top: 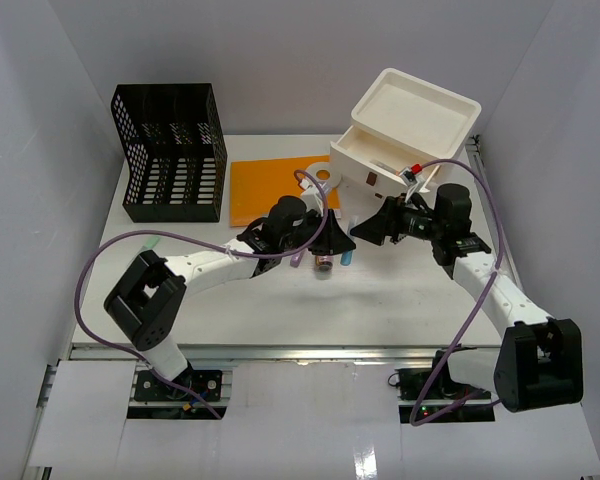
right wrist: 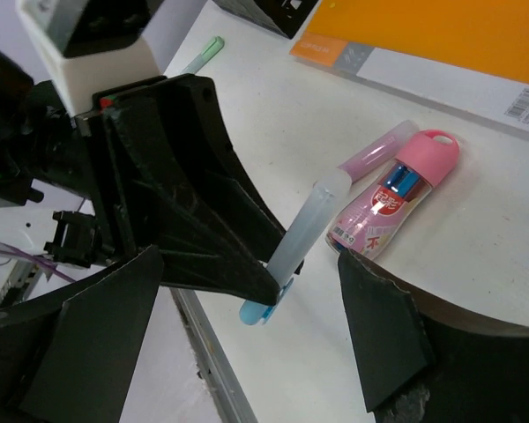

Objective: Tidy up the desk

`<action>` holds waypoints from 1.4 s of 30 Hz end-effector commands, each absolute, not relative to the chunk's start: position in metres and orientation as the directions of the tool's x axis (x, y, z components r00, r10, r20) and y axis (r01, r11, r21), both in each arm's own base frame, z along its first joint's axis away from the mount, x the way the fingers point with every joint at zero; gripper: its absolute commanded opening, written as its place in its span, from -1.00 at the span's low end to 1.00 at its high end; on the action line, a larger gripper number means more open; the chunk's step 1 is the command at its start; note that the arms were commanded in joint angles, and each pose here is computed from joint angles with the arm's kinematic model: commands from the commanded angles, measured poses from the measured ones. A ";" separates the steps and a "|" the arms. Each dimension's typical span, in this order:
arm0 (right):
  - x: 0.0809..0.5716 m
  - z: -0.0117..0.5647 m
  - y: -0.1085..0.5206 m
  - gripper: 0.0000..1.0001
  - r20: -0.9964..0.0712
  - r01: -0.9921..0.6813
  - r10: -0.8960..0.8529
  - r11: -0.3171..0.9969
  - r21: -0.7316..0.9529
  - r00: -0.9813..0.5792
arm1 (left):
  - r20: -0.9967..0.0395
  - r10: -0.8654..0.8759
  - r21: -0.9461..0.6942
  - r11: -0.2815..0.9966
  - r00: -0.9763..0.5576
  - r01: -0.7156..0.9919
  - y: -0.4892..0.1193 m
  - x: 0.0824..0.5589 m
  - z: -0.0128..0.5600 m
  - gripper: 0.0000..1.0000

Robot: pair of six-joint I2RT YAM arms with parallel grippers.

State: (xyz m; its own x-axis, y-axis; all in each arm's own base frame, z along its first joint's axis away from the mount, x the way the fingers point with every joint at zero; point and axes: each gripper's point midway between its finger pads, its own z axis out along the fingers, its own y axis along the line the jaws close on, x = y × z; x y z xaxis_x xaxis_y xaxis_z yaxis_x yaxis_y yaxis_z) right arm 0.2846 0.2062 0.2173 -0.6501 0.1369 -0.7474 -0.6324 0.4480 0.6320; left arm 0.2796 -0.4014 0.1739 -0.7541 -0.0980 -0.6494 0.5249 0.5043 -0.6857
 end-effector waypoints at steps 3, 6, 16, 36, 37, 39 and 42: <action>0.316 0.228 0.205 0.51 -0.769 -0.596 0.186 0.531 0.603 -0.612 | -0.693 -0.115 -0.684 0.417 -0.712 0.598 -0.421 0.279 0.211 -1.00; 0.322 0.223 0.205 0.34 -0.768 -0.585 0.189 0.544 0.601 -0.612 | -0.691 -0.110 -0.685 0.414 -0.714 0.599 -0.423 0.277 0.210 -1.00; 0.324 0.222 0.215 -0.36 -0.757 -0.598 0.163 0.518 0.611 -0.632 | -0.695 -0.107 -0.683 0.406 -0.711 0.607 -0.426 0.277 0.212 -0.95; 0.343 0.313 0.205 -0.79 -0.941 -0.769 0.014 0.573 0.284 -0.337 | -0.855 -0.089 -0.510 0.320 -0.511 0.798 -0.388 0.238 0.270 0.96; 0.349 0.323 0.201 -0.80 -0.954 -0.761 0.008 0.601 0.244 -0.300 | -0.867 -0.088 -0.491 0.330 -0.491 0.807 -0.376 0.230 0.274 0.96; 0.365 0.353 0.191 -0.81 -0.980 -0.736 -0.012 0.662 0.139 -0.197 | -0.892 -0.074 -0.436 0.394 -0.445 0.809 -0.357 0.228 0.271 0.96; 0.387 0.390 0.174 -0.82 -0.996 -0.669 -0.056 0.744 0.001 -0.064 | -0.914 -0.049 -0.371 0.500 -0.403 0.782 -0.323 0.225 0.258 0.96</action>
State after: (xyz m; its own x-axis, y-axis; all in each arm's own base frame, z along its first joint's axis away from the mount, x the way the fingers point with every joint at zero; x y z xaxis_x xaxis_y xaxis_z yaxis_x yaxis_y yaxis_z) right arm 0.3573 0.2007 0.3289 -0.3090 0.0229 -0.9508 -0.7429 0.6184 0.2563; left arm 0.2307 -0.3661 0.2670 -0.5089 -0.0959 -0.8555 0.7787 0.3723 -0.5050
